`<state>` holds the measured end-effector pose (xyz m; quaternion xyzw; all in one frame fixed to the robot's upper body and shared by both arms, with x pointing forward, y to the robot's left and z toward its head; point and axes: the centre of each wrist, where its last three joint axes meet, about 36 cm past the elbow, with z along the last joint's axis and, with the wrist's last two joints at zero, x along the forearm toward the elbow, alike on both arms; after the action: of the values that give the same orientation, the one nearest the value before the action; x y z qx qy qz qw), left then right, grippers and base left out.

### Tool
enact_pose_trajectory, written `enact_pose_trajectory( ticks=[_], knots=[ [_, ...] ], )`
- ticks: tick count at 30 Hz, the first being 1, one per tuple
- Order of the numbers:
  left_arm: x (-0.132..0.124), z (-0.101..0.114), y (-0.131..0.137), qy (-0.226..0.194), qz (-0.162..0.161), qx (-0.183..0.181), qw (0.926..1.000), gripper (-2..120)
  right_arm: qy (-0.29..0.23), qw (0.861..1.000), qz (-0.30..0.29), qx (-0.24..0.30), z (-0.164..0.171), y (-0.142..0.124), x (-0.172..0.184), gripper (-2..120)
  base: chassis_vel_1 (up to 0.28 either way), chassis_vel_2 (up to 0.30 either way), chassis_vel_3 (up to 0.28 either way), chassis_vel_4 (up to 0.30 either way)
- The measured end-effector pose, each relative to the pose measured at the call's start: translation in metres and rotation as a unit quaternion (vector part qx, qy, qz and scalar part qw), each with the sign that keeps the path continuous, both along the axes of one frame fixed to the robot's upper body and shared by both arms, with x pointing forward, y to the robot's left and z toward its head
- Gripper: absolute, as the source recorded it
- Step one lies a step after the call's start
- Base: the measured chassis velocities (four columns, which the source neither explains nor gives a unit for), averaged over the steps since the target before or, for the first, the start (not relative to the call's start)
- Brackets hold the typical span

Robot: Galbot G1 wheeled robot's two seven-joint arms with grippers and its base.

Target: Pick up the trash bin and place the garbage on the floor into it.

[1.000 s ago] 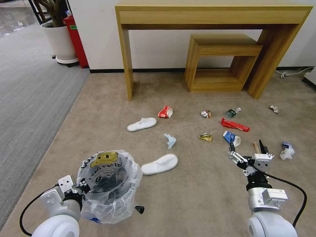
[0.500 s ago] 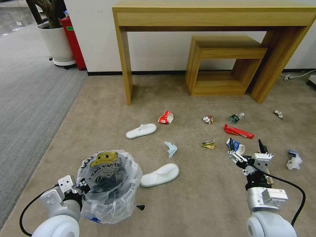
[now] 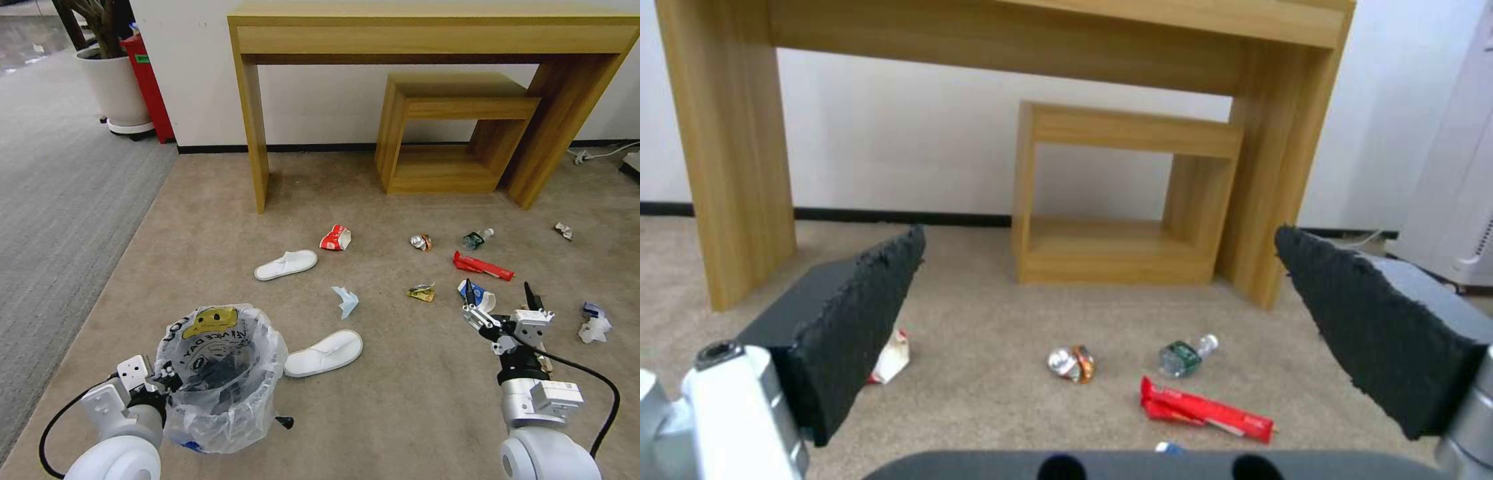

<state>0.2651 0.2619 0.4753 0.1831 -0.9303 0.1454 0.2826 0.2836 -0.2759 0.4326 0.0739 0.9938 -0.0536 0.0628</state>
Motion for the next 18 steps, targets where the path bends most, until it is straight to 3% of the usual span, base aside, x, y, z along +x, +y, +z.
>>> enact_pose_trajectory(
  ticks=[10,18],
  knots=[
    [0.001,-0.0011,0.0005,0.0,0.0,0.0,1.0,1,0.003,1.0,-0.001,-0.001,-0.0013,0.0,0.0003,100,0.0,0.0,0.0,0.0],
    [0.0014,-0.0019,0.001,0.0,0.001,0.0,1.0,1,0.005,1.0,-0.001,-0.001,-0.0026,0.0003,0.0005,100,0.058,0.066,-0.077,-0.07]
  ],
)
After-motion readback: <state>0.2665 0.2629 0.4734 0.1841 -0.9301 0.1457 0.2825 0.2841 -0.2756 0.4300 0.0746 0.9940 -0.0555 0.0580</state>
